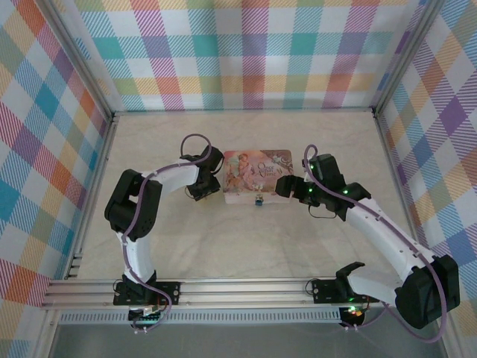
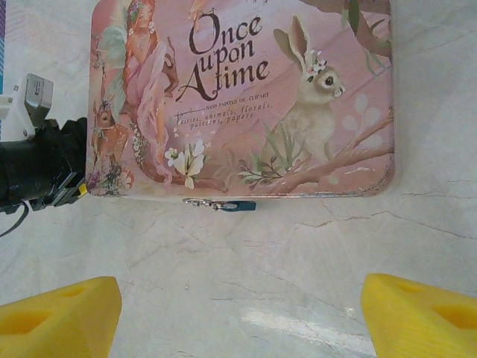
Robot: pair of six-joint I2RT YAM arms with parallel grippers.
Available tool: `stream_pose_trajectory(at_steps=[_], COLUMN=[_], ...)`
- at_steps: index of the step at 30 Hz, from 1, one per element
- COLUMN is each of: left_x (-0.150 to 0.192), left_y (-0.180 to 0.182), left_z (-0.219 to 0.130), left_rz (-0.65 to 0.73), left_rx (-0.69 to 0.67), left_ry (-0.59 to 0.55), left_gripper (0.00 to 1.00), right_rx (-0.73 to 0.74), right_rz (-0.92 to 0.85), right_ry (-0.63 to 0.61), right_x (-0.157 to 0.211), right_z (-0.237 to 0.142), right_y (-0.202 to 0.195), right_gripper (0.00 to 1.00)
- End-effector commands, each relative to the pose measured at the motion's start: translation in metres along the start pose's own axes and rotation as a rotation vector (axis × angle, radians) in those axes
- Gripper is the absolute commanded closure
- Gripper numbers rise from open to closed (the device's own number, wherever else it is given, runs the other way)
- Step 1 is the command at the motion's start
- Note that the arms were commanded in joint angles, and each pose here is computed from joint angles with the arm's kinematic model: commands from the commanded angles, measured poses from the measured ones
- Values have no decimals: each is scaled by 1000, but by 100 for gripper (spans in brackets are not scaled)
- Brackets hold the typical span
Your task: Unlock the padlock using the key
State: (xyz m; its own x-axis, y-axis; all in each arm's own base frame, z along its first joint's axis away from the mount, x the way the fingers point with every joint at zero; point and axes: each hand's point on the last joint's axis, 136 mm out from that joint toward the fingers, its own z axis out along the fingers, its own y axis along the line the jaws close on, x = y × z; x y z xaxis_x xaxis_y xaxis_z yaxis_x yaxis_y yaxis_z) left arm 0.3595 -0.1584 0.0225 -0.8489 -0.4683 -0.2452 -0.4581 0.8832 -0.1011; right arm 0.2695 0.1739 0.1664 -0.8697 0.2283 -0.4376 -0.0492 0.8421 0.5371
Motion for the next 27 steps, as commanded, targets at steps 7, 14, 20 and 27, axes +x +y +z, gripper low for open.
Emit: stream_pose_trajectory(at_steps=[7,14,20,27], left_x=[-8,-15,-11,-6], left_y=[11,7,14,22], left_z=[-1,-1,11,18], left_rz=[-58,-49,-40,-32], left_rx=[-25,-28,-65,-78], left_ry=[-17,-22,-7,14], left_gripper=[54,64,73,91], right_rx=[-14,-17,-8,-13], right_rz=[15,17,24,27], right_ry=[-3,-4,-2,-7], right_x=[3,5,8,9], right_z=[6,6,6,4], right_y=[0,0,-4,-3], right_gripper=[16,16,16,16])
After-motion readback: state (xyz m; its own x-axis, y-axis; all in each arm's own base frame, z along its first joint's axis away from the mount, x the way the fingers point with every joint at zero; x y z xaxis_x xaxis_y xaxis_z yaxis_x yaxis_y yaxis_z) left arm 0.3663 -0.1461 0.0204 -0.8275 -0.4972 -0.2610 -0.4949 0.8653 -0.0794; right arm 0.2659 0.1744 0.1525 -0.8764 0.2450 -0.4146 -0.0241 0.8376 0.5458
